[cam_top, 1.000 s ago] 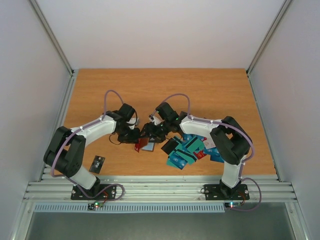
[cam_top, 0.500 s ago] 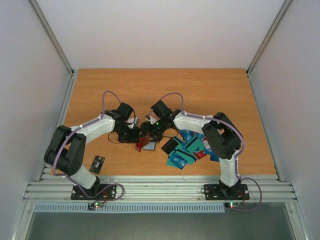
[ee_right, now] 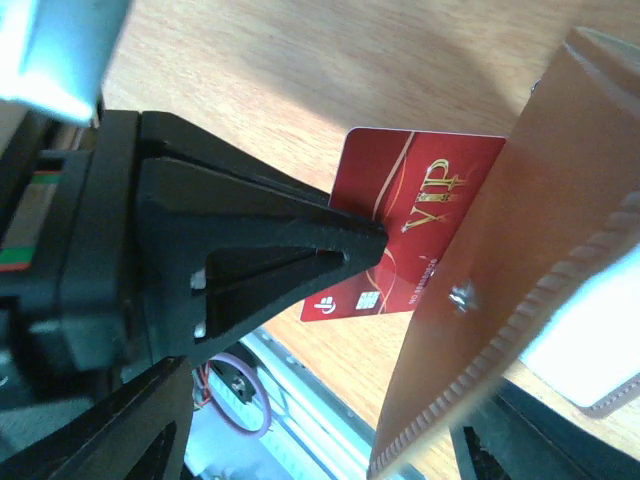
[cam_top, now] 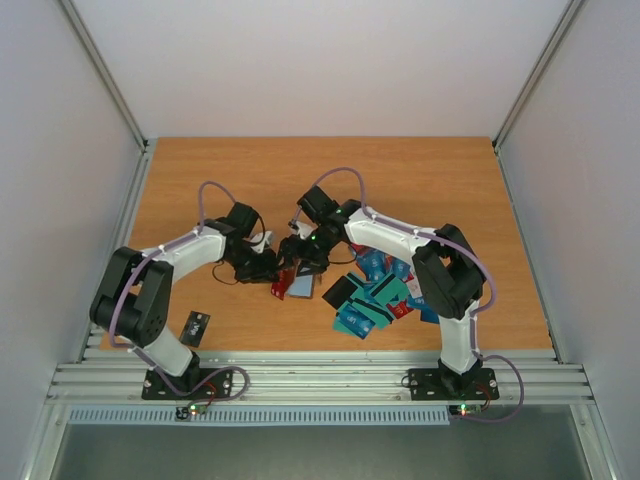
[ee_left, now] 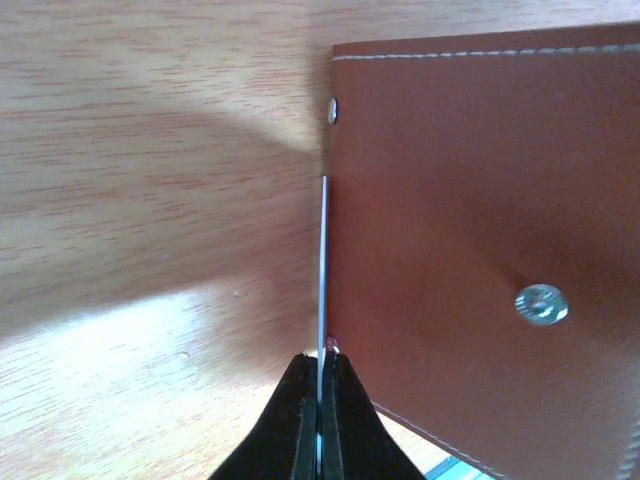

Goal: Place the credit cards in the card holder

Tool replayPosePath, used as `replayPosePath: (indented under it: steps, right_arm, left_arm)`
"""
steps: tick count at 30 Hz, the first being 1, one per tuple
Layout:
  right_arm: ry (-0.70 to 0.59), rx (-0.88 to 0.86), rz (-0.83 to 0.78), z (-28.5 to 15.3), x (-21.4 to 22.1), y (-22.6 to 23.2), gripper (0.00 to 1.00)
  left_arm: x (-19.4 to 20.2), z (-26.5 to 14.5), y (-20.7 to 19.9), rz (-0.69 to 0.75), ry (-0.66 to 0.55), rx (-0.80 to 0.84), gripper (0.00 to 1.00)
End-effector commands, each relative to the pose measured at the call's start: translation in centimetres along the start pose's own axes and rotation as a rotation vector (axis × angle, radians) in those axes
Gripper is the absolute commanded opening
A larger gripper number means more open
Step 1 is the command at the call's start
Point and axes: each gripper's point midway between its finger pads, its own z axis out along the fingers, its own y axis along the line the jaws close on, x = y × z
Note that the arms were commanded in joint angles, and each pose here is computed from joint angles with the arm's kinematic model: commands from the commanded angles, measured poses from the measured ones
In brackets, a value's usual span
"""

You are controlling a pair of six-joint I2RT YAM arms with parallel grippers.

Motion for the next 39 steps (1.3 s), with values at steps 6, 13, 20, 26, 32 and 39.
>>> replayPosePath:
  steps: [6, 13, 20, 26, 32, 39]
  right_arm:
    - [-0.01, -0.096, -0.082, -1.3, -0.6, 2.9, 0.56]
    - [0.017, -0.183, -0.08, 0.6, -2.4, 3.9, 0.55]
    - [0.025, -0.249, -0.052, 2.2, -4.5, 4.6, 0.55]
    - [0.035, -0.266, -0.036, 3.3, -6.3, 4.5, 0.55]
    - [0.073, -0.268, 0.009, 4.4, -8.4, 3.7, 0.55]
    - [0.127, -0.271, 0.028, 6.0, -10.0, 3.6, 0.54]
  left_arm:
    - [-0.2, -0.2, 0.8, 0.025, 0.008, -0.038, 0.0]
    - [0.2, -0.9, 1.2, 0.001, 0.026, -0.081, 0.0]
    - [2.0, -1.3, 1.5, -0.034, 0.054, -0.082, 0.0]
    - [3.5, -1.8, 1.4, -0.117, 0.047, -0.007, 0.0]
    - [4.7, -3.1, 1.6, -0.191, 0.059, 0.022, 0.0]
    - [6.0, -7.3, 1.6, -0.245, 0.023, -0.094, 0.0]
